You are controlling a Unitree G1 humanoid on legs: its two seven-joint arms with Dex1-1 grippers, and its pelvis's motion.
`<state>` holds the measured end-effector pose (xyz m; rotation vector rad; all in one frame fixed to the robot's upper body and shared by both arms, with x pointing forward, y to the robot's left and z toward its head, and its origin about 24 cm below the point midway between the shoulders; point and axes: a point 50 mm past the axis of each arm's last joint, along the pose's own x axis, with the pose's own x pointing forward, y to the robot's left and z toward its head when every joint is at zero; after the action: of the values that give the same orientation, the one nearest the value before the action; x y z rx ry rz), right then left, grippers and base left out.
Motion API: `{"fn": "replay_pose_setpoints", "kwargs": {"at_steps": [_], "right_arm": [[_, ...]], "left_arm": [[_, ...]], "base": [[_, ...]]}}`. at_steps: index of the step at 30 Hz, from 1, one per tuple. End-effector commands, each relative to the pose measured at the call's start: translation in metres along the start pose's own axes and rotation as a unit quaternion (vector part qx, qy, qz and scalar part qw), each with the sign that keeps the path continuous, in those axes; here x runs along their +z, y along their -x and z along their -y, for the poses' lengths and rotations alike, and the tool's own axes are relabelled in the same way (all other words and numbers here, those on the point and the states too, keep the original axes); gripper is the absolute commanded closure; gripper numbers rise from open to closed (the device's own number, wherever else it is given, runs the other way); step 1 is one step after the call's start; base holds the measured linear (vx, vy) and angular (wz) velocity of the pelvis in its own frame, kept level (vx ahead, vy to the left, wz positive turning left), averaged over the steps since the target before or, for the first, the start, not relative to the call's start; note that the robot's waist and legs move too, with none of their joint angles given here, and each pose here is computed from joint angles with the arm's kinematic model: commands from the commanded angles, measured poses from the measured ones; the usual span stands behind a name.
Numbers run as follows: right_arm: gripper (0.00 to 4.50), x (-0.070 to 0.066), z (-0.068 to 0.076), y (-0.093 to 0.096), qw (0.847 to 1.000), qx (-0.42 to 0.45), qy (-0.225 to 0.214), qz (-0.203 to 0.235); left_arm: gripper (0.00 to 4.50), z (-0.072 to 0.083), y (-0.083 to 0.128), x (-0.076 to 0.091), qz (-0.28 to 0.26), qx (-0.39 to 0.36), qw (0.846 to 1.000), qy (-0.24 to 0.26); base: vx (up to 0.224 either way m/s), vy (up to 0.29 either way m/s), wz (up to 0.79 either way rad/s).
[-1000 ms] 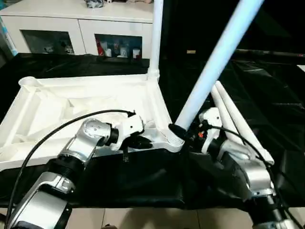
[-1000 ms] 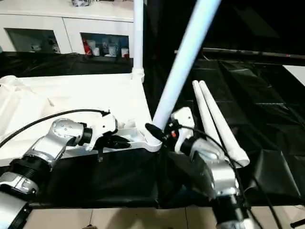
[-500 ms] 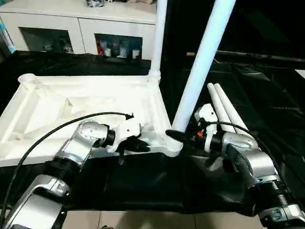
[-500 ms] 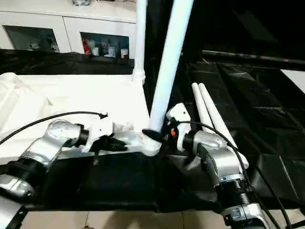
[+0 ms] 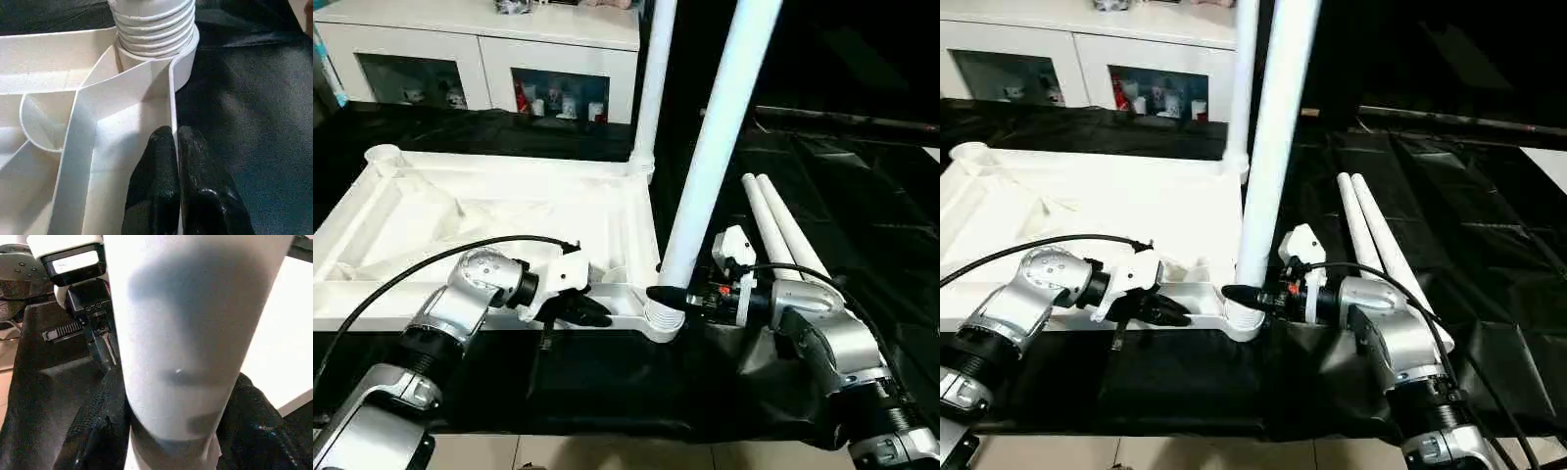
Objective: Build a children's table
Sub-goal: Insert table leg to table base
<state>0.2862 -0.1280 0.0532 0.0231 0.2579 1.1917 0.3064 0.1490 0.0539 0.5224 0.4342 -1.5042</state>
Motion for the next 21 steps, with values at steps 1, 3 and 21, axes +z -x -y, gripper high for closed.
{"fn": "replay_pose_setpoints", "kwargs": {"at_steps": [1, 3, 21], "right_arm": [[2.62, -0.042, -0.006, -0.003, 0.995, -0.014, -0.06, -0.074], [2.62, -0.042, -0.002, -0.003, 0.995, -0.034, -0.062, -0.072], [2.63, -0.044, 0.003, 0.005, 0.994, -0.093, -0.05, -0.034]], "left_arm": [[4.5, -0.006, -0.007, 0.02, 0.012, -0.004, 0.999, -0.05], [4.5, -0.008, -0.007, 0.02, 0.012, 0.005, 0.999, -0.047], [4.5, -0.026, -0.001, 0.014, -0.017, 0.093, 0.995, -0.025]], "base": [[0.0, 0.0, 0.0], [0.0, 0.0, 0.0], [-0.009, 0.002, -0.01]]}}
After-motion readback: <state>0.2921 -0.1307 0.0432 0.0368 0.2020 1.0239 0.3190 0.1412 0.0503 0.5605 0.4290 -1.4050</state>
